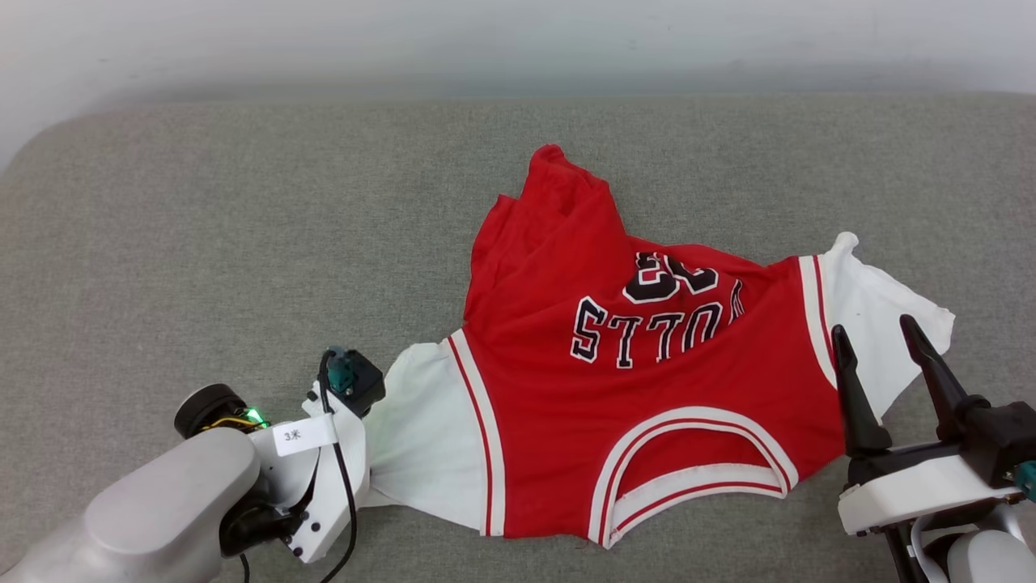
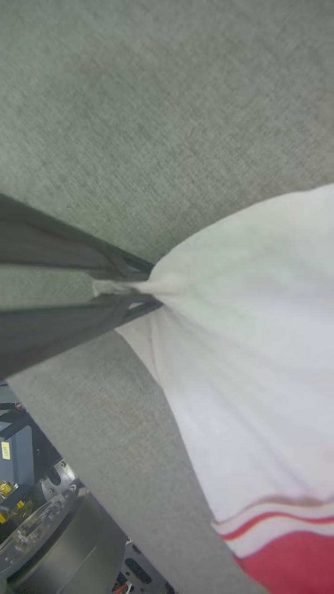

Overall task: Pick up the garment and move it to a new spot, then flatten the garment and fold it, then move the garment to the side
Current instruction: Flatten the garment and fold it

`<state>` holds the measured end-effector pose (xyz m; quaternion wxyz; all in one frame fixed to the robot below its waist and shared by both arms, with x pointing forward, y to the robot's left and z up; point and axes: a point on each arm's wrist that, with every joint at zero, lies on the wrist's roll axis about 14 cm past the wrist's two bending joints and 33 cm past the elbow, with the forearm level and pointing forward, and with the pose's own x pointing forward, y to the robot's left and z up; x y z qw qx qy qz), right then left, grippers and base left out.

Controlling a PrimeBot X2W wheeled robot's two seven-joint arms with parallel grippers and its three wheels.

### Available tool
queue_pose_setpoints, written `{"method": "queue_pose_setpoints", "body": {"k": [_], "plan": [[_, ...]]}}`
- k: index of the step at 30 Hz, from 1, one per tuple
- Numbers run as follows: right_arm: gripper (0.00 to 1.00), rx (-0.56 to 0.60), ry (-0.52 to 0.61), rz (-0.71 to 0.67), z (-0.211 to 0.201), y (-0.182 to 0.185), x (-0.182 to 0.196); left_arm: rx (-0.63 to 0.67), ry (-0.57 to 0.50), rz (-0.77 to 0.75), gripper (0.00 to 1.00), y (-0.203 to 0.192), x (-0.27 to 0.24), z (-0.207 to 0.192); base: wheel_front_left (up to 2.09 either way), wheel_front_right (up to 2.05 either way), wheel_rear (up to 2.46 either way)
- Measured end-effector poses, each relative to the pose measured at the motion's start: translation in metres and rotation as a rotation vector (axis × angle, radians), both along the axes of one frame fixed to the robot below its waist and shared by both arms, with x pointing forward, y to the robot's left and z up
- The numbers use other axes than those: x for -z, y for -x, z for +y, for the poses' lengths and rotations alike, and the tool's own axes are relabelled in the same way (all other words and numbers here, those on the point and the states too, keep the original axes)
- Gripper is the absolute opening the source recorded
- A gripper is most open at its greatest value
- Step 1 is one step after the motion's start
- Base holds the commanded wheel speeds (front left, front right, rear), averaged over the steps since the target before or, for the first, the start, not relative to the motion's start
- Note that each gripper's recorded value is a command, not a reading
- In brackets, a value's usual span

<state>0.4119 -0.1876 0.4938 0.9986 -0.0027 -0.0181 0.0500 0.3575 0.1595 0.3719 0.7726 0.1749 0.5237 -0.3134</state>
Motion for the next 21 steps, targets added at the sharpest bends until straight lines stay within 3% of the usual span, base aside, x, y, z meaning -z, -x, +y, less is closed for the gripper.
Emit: {"method": "queue_pose_setpoints", "body": {"k": [9, 21], "plan": [[1.00, 0.029, 0.014, -0.048, -0.016, 0.005, -0.019, -0.195, 0.121, -0.246, 0.00, -0.042, -0.047, 0.033, 0.00, 0.00, 0.00], [1.00, 0.056, 0.174, -0.126, -0.058, 0.006, -0.078, -0.436, 0.145, -0.447, 0.00, -0.034, -0.083, 0.104, 0.00, 0.00, 0.00]]}}
